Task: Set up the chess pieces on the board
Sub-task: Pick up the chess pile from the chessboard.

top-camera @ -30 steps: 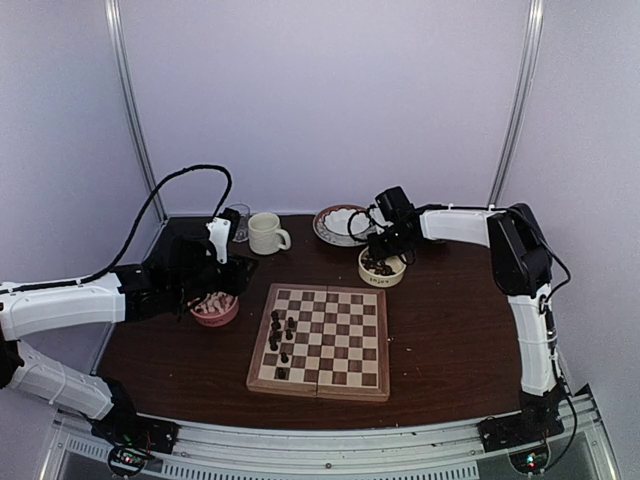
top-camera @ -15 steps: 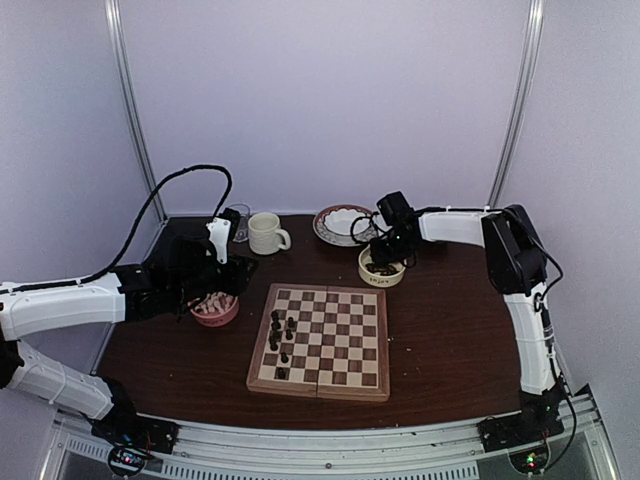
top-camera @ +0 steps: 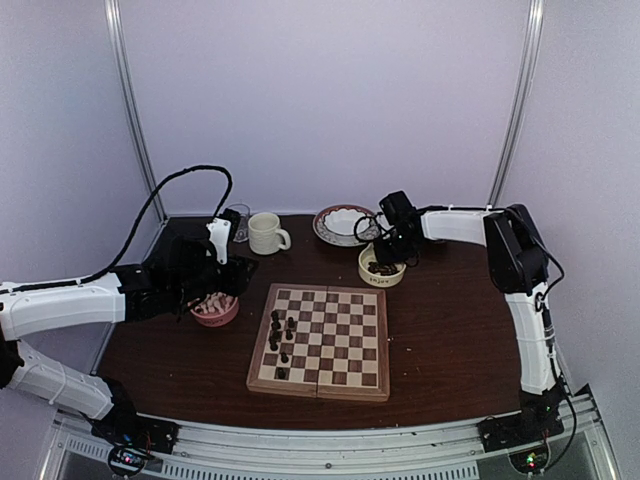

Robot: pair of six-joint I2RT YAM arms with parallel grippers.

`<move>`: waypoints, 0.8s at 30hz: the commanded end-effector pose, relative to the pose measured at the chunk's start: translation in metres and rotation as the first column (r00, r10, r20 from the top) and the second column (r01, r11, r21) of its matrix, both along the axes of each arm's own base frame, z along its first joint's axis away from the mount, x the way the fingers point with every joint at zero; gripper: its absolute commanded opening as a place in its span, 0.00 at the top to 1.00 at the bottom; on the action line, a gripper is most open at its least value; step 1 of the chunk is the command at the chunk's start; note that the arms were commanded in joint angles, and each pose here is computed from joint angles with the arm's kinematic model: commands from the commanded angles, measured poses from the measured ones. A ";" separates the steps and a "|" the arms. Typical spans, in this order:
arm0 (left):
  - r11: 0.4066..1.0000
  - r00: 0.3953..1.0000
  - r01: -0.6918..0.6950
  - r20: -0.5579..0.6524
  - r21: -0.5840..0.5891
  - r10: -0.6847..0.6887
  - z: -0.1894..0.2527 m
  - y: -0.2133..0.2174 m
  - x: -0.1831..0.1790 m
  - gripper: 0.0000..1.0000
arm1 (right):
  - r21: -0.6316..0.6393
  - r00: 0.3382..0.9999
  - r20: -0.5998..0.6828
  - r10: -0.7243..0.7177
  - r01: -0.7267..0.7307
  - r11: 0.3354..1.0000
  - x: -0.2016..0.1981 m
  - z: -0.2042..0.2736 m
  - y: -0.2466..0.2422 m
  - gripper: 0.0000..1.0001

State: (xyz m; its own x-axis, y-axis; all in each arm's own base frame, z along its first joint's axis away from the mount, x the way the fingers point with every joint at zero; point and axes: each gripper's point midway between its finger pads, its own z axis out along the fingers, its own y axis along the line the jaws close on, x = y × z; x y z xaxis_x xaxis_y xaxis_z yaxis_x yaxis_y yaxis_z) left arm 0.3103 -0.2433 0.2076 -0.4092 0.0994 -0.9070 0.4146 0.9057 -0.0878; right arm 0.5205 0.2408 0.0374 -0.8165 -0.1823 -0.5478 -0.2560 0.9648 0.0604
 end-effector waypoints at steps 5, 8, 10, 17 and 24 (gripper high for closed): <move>1.000 0.999 0.005 0.038 -0.028 -0.004 0.017 -0.004 0.004 0.50 | 0.022 1.000 0.006 -0.031 0.031 0.999 -0.006 0.003 -0.010 0.78; 1.000 0.999 0.005 0.039 -0.026 -0.004 0.017 -0.003 0.003 0.50 | 0.059 0.996 0.075 -0.043 0.038 0.997 -0.006 0.025 -0.011 0.79; 1.000 0.999 0.006 0.039 -0.027 -0.005 0.017 -0.004 0.003 0.50 | 0.072 0.993 0.108 -0.052 0.045 0.996 -0.008 0.037 -0.014 0.80; 1.000 0.999 0.008 0.035 -0.028 -0.007 0.016 -0.005 0.003 0.50 | 0.111 0.972 0.223 -0.076 0.053 0.992 -0.011 0.067 -0.020 0.80; 1.000 0.999 0.008 0.033 -0.030 -0.007 0.015 -0.005 0.003 0.50 | 0.153 0.953 0.293 -0.076 0.032 0.988 -0.017 0.087 -0.021 0.80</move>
State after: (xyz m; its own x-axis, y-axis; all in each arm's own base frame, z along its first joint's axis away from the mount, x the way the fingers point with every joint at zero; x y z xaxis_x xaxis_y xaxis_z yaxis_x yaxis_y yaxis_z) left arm 0.3102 -0.2433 0.2075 -0.4097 0.1000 -0.9067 0.4149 0.9056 -0.0876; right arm 0.4970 0.2215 0.0952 -0.6960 -0.0913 -0.7122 -0.2367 0.9656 0.1075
